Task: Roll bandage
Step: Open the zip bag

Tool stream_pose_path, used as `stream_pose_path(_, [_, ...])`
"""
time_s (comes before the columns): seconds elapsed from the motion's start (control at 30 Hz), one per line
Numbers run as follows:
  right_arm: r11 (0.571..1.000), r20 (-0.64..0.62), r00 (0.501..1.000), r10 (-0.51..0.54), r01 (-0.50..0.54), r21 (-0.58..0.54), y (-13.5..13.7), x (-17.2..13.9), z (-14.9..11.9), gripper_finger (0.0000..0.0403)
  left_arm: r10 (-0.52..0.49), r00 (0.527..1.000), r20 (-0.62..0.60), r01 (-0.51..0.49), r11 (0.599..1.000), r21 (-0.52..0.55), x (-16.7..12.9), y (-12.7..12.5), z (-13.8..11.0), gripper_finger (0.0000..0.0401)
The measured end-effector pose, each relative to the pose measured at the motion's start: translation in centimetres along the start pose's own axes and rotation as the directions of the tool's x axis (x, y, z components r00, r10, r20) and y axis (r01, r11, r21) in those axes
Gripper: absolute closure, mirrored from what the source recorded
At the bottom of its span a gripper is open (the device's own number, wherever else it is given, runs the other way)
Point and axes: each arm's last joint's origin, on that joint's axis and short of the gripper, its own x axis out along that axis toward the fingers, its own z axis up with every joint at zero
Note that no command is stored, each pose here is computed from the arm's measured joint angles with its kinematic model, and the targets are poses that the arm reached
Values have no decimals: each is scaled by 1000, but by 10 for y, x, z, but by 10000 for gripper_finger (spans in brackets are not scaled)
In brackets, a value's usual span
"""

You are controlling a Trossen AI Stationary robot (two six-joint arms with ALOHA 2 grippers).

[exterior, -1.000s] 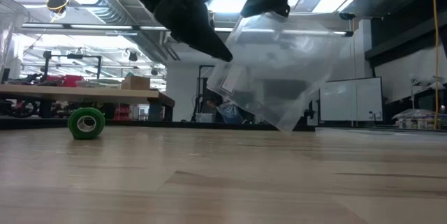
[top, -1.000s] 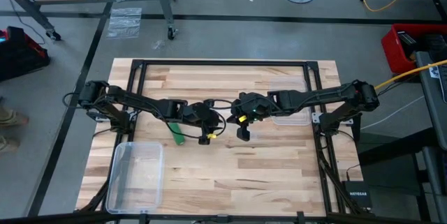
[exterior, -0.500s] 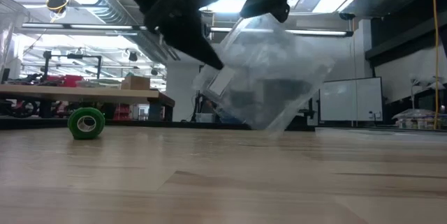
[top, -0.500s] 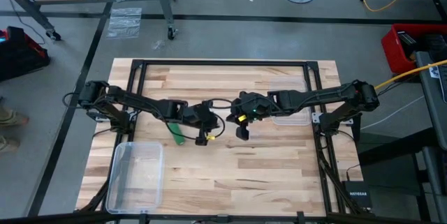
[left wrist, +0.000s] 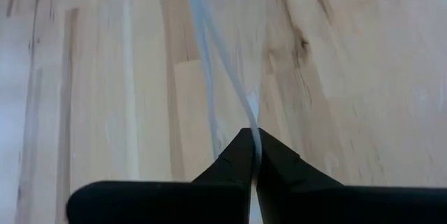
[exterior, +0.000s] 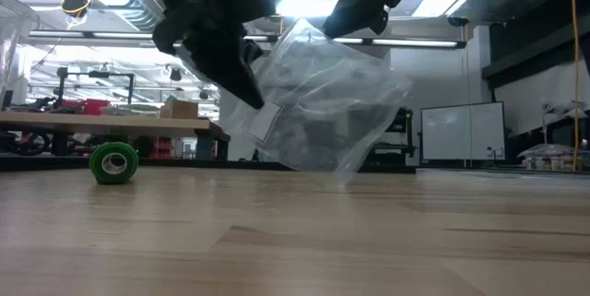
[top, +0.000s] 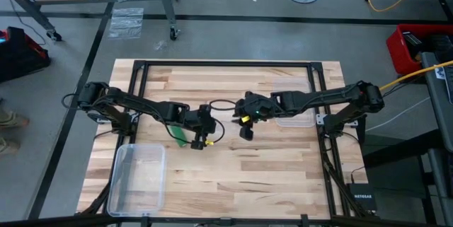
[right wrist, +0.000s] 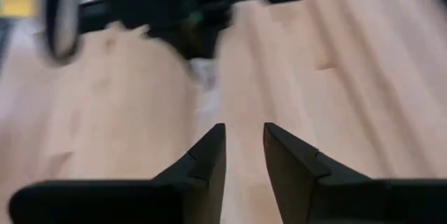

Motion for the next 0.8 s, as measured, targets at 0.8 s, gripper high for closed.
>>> stream_pose_path(0.8, [990,-165,978,129,-119,71,6,78,-26,286,-3,1000,26,4,1000,-27,0,0,3,401])
